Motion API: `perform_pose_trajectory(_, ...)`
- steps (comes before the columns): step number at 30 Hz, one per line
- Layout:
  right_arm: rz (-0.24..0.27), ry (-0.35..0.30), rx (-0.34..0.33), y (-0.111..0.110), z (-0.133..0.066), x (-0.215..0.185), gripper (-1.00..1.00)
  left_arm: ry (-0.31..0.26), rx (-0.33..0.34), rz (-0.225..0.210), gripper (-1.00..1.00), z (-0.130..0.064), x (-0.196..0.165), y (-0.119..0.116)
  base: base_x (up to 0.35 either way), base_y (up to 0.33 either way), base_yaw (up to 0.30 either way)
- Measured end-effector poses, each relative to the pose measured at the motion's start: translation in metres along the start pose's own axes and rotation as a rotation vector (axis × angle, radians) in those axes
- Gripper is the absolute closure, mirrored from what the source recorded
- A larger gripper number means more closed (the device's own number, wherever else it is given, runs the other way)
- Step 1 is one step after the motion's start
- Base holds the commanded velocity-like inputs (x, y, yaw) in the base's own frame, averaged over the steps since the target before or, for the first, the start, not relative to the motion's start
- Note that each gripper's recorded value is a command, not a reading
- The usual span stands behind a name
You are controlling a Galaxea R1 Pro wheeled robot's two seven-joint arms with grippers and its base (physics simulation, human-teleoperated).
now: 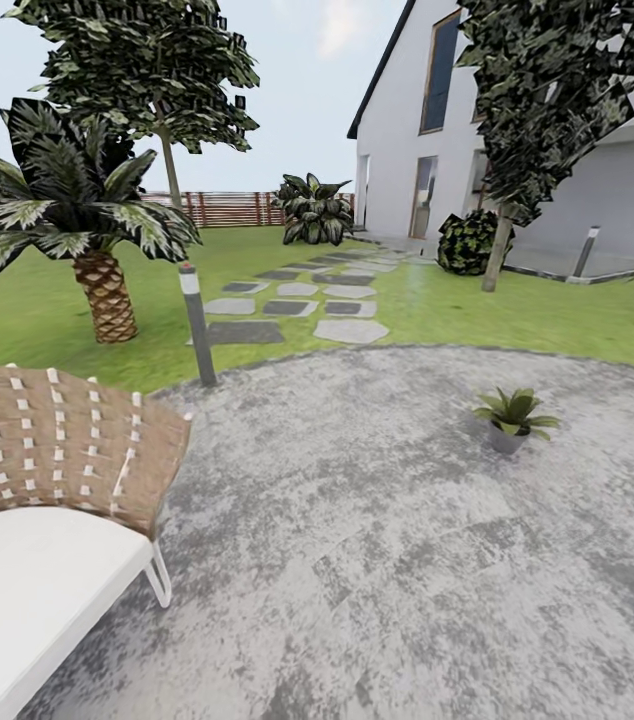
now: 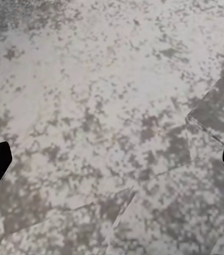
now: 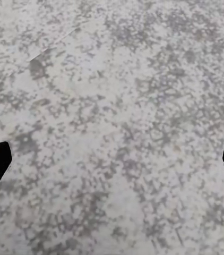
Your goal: Pick up the pesticide atomizer in the garden and spray insectifuge to fully cover both potted plants in the garden.
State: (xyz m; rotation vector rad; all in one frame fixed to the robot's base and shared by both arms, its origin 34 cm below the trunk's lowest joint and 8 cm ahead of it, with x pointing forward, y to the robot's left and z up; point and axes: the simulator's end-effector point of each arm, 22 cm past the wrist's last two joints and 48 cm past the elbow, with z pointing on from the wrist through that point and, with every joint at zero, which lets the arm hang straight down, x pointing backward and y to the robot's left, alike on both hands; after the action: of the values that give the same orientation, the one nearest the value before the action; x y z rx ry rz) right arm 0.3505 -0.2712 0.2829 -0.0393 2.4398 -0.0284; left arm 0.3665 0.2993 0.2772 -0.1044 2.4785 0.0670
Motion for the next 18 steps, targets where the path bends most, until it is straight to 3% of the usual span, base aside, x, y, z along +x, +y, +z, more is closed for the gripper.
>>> perform_pose_trajectory(18, 0.0, 0.0, 0.0, 0.0, 0.0, 0.0002, -1.0, 0.0, -0.001, 0.001, -1.0, 0.0001, -0.0001, 0.001, 0.335, -0.031, 0.0)
